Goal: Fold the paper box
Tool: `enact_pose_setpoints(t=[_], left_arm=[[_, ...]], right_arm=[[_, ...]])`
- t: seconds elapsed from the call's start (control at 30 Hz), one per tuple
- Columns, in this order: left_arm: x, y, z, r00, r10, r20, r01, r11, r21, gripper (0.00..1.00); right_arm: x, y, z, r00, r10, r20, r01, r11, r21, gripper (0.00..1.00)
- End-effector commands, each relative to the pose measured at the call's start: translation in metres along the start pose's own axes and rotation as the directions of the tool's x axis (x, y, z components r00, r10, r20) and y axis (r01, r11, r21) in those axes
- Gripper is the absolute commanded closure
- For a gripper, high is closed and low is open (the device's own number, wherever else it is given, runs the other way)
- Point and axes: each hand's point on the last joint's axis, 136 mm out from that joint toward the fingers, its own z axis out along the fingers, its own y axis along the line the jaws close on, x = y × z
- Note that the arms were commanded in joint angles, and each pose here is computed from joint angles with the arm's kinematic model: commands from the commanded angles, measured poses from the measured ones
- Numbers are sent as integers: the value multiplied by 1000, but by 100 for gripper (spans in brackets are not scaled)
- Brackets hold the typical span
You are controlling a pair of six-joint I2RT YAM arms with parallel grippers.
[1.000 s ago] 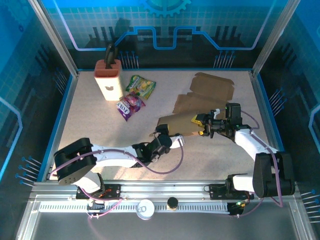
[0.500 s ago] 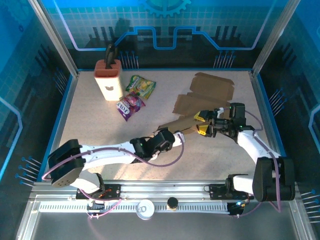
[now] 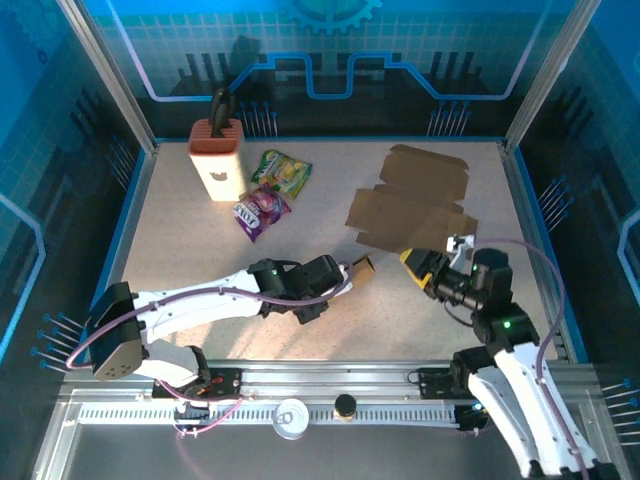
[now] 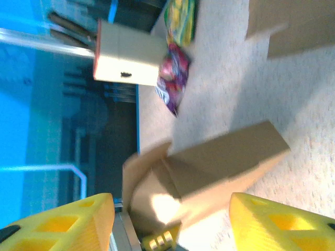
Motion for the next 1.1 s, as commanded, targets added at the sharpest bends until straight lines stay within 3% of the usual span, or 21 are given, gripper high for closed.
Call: enact_pose_setpoints(t=[0.0,0.27,0.73,0.9,1.07], left_arm=[[10,-3,-6,997,-39,-71,43,998,51,69],[3,6,2,997,-18,-80,22,999,49,68],[-4,13,12,999,-34,-34,37,995,93,63],[-6,13,17,999,-36,-38,39,995,95,60],[-10,19,16,999,-44,-26,45,997,62,52]], right_arm=[[9,-35,14,997,42,69,-51,990,135,40],[47,1,61,999,-33,-21,34,996,87,35],[41,28,90,1000,16,0,-16,1000,21,32],[44,27,103,999,42,-27,-41,999,32,32],[50,-5,114,995,85,-49,-77,986,148,36]])
